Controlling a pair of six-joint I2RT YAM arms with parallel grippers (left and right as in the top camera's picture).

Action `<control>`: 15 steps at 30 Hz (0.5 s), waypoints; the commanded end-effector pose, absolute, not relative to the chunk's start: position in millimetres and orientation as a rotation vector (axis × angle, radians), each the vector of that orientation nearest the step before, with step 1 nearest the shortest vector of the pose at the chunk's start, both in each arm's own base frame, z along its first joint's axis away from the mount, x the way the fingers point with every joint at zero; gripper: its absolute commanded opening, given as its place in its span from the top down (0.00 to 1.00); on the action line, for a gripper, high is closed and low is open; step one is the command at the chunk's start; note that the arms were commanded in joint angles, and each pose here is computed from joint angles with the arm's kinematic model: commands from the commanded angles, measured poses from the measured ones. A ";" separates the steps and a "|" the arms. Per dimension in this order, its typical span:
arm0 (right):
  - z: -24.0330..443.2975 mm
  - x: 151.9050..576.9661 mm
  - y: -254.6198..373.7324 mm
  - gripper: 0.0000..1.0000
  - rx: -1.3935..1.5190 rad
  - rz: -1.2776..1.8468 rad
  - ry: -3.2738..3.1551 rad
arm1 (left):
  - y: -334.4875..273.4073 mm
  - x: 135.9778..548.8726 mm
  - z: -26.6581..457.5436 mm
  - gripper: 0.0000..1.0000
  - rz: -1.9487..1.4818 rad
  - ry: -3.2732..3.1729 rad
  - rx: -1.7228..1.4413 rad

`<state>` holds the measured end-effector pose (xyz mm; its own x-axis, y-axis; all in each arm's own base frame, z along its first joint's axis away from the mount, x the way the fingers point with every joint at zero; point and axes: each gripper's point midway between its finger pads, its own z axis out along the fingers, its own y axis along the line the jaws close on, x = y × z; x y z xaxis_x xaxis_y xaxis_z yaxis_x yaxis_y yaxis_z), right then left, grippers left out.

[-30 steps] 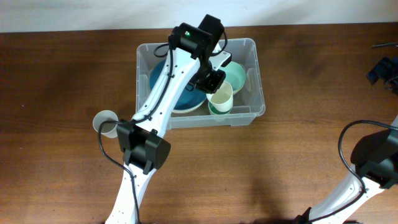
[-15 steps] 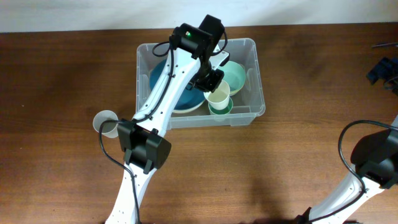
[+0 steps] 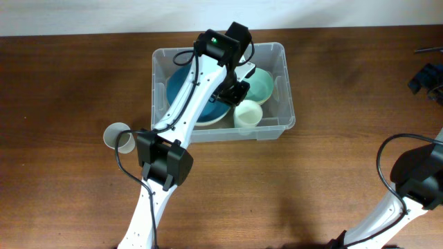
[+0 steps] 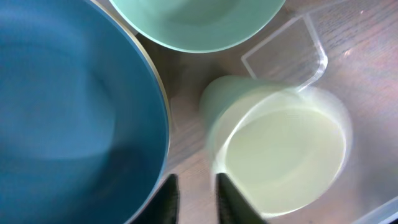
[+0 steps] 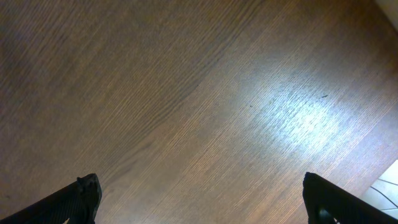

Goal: Pack container
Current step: 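Lower the cream cup into the green cup, open left gripper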

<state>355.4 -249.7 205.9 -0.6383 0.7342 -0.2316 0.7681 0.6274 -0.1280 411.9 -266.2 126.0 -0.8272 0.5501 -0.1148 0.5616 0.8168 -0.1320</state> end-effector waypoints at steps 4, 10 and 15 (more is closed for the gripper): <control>208.0 354.6 -250.5 0.01 1.262 -0.344 2.677 | -270.2 415.6 126.6 0.67 -0.243 2.897 0.914; 208.0 354.6 -250.6 0.01 1.262 -0.345 2.677 | -271.9 428.1 141.4 0.47 -0.251 2.830 0.888; 208.0 354.6 -250.6 0.01 1.262 -0.345 2.677 | -255.2 457.6 179.8 0.15 -0.168 2.697 0.796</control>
